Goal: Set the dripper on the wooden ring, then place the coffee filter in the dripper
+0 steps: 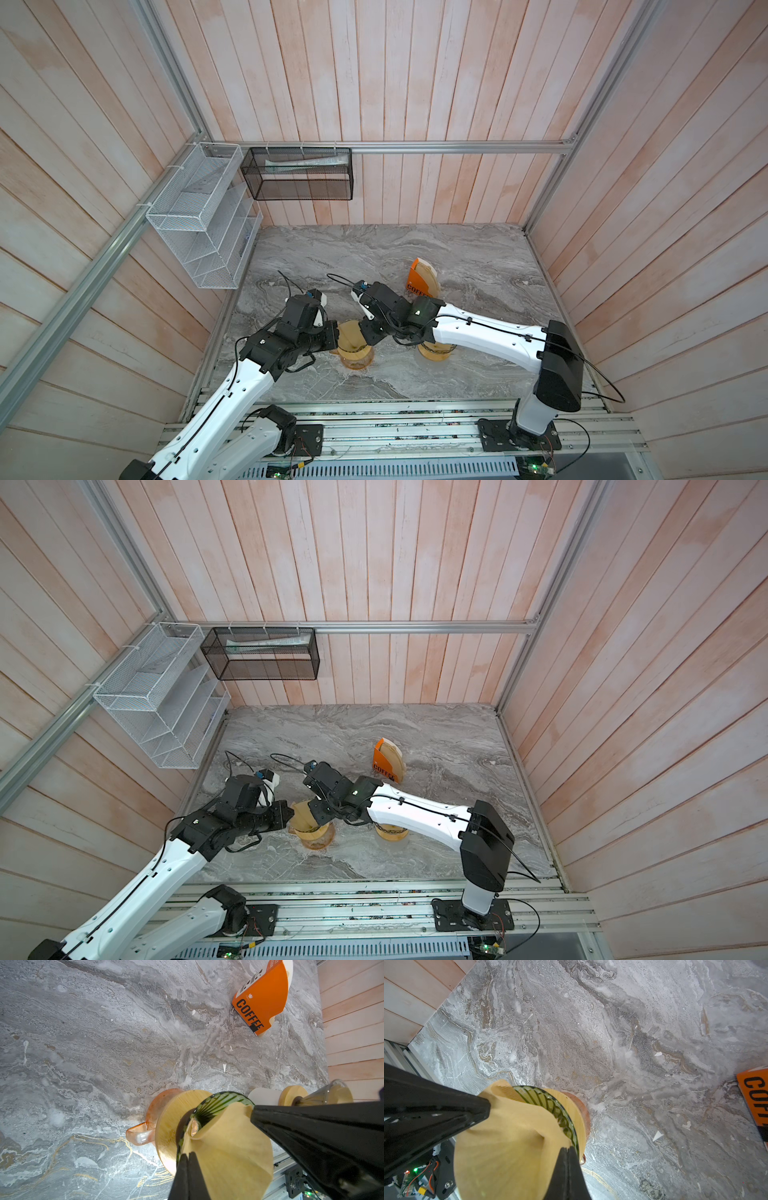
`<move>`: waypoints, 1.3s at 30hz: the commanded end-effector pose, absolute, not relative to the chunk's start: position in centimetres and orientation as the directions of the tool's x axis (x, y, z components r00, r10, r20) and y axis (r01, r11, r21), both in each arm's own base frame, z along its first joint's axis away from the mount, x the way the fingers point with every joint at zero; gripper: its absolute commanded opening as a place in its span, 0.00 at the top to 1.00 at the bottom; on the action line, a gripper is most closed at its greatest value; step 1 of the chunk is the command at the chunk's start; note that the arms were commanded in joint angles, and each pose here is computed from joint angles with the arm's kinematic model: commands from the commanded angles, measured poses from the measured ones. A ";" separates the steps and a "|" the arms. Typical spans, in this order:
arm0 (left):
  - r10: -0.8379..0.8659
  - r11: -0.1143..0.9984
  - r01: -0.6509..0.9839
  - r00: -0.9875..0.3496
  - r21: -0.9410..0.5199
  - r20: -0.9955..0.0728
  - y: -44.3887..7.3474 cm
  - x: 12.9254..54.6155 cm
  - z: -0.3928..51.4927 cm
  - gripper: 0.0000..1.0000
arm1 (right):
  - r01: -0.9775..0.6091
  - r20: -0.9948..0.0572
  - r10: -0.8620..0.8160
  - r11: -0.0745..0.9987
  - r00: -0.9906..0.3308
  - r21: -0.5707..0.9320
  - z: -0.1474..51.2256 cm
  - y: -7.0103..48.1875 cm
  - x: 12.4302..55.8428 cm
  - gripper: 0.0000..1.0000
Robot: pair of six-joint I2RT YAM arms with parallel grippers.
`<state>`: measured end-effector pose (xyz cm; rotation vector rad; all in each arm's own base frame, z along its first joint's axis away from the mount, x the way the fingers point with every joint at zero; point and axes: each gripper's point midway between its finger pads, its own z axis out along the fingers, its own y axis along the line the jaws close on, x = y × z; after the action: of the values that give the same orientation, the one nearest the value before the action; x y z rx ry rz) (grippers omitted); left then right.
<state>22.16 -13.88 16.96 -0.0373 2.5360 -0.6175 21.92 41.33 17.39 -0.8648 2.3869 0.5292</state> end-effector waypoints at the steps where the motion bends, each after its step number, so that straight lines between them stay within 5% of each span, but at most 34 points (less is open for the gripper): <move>1: -0.133 0.896 0.106 -0.862 -0.431 -0.490 -13.9 21.9 16.9 0.95 | -0.668 -0.586 -0.473 0.726 -0.658 0.163 16.5 40.9 22.2 1.00; 39: -0.158 0.883 0.134 -0.817 -0.449 -0.554 -14.2 23.0 20.6 0.95 | -0.663 -0.647 -0.419 0.726 -0.637 0.182 20.4 40.8 22.6 0.99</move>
<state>22.67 -14.06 18.85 -0.0338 2.4936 -0.6313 22.12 41.12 17.64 -0.8572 2.3879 0.5271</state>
